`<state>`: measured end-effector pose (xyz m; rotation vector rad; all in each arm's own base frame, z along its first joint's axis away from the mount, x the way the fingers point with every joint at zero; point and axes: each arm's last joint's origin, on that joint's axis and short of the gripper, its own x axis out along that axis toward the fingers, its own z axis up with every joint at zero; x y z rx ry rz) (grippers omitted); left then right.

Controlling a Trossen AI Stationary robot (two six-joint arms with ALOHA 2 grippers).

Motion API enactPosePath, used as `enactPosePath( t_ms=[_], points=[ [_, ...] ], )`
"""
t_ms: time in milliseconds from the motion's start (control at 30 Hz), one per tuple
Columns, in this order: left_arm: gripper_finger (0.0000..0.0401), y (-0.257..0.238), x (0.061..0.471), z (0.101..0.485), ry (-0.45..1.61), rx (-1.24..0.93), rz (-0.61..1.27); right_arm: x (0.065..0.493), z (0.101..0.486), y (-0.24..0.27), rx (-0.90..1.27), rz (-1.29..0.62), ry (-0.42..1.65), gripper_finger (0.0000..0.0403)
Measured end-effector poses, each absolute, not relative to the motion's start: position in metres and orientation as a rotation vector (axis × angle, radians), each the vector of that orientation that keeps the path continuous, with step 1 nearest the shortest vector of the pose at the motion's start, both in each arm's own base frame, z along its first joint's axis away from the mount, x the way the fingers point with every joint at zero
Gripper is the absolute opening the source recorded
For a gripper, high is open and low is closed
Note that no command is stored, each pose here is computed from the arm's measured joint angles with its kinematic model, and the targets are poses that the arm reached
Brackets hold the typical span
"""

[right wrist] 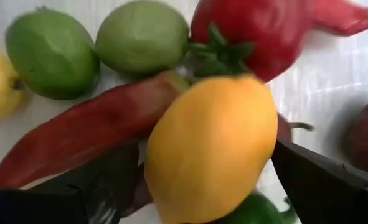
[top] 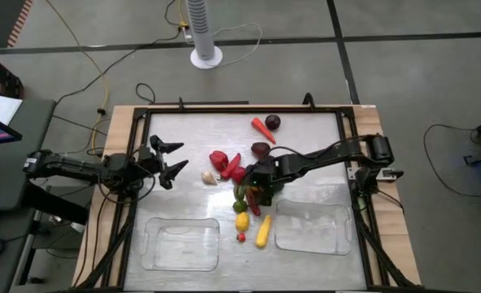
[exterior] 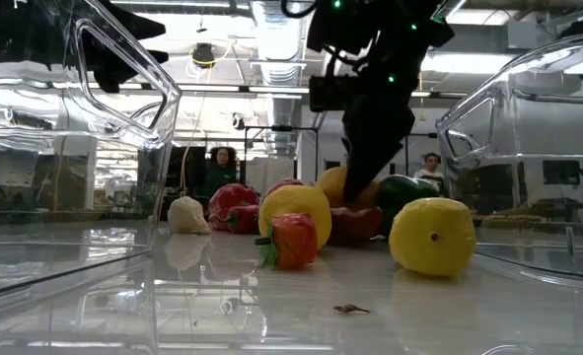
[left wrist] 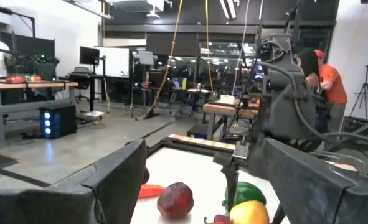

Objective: Sort produce into baskets
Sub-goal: Put the top yellow lemon into the right transparent bin

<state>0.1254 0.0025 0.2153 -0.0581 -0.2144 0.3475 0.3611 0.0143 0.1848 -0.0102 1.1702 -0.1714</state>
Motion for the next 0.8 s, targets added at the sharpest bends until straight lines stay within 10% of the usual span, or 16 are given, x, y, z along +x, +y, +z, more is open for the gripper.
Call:
enactPosePath(
  t_ms=[467,800],
  points=[
    [0.0307,0.002,0.126,0.214,-0.198,-0.064,0.346,0.363,0.185,0.013,-0.056,-0.155,1.158,0.0253],
    [0.0307,0.002,0.126,0.213,-0.201,-0.087,0.344,0.328,0.250,0.029,-0.097,-0.088,1.050,0.0254]
  ],
)
